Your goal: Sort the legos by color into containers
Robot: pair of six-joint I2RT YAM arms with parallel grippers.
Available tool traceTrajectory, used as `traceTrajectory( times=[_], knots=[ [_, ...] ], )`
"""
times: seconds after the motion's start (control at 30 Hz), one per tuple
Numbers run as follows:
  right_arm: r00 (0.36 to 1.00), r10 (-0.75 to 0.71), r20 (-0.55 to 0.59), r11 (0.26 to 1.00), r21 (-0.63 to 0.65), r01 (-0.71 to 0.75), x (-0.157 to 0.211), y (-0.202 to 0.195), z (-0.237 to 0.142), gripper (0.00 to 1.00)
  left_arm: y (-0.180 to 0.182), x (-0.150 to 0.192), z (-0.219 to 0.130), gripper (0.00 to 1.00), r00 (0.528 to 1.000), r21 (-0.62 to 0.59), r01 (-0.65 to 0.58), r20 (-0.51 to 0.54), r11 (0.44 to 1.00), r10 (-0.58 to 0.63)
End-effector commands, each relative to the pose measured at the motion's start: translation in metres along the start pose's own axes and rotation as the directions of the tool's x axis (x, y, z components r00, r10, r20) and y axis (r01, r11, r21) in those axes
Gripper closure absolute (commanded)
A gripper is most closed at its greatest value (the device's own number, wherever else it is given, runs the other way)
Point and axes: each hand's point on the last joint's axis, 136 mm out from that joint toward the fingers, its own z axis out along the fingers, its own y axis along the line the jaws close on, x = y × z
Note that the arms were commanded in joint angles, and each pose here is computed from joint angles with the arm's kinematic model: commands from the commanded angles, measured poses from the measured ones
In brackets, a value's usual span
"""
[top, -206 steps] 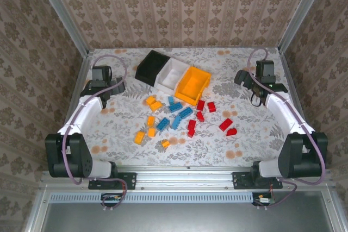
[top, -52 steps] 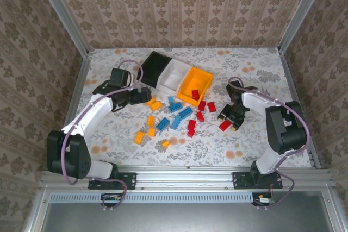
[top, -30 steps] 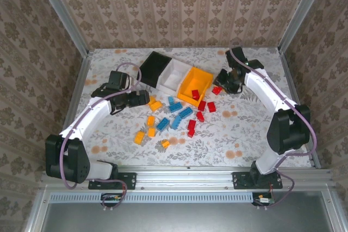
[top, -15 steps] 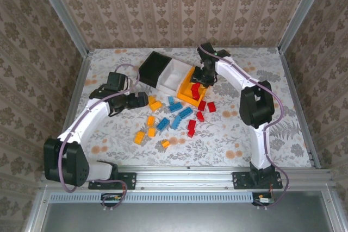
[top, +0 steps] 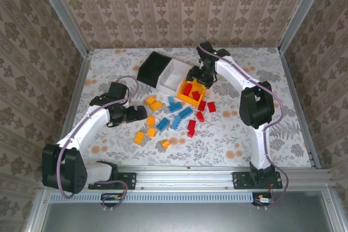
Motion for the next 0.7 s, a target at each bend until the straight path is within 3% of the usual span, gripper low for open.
traceTrajectory(
  times=[0.0, 0.17, 0.4, 0.67],
  knots=[
    [0.999, 0.024, 0.021, 0.998, -0.059, -0.022, 0.024, 0.004, -0.04, 0.34, -0.001, 0.042, 0.009, 0.02, 0.991, -0.088, -0.029, -0.131, 0.996, 0.017],
    [0.999, 0.044, -0.003, 0.998, -0.045, -0.044, 0.056, -0.02, -0.043, 0.34, 0.0, 0.067, 0.024, 0.13, 0.98, -0.125, -0.041, -0.196, 0.991, 0.016],
    [0.997, 0.067, -0.03, 0.998, 0.003, -0.067, 0.094, -0.055, -0.043, 0.34, 0.008, 0.075, 0.036, 0.2, 0.972, -0.164, -0.043, -0.234, 0.986, 0.004],
    [0.992, 0.126, -0.019, 0.992, 0.015, -0.125, 0.109, -0.077, -0.044, 0.34, 0.019, 0.087, 0.048, 0.31, 0.958, -0.193, -0.059, -0.287, 0.979, 0.001]
  ],
)
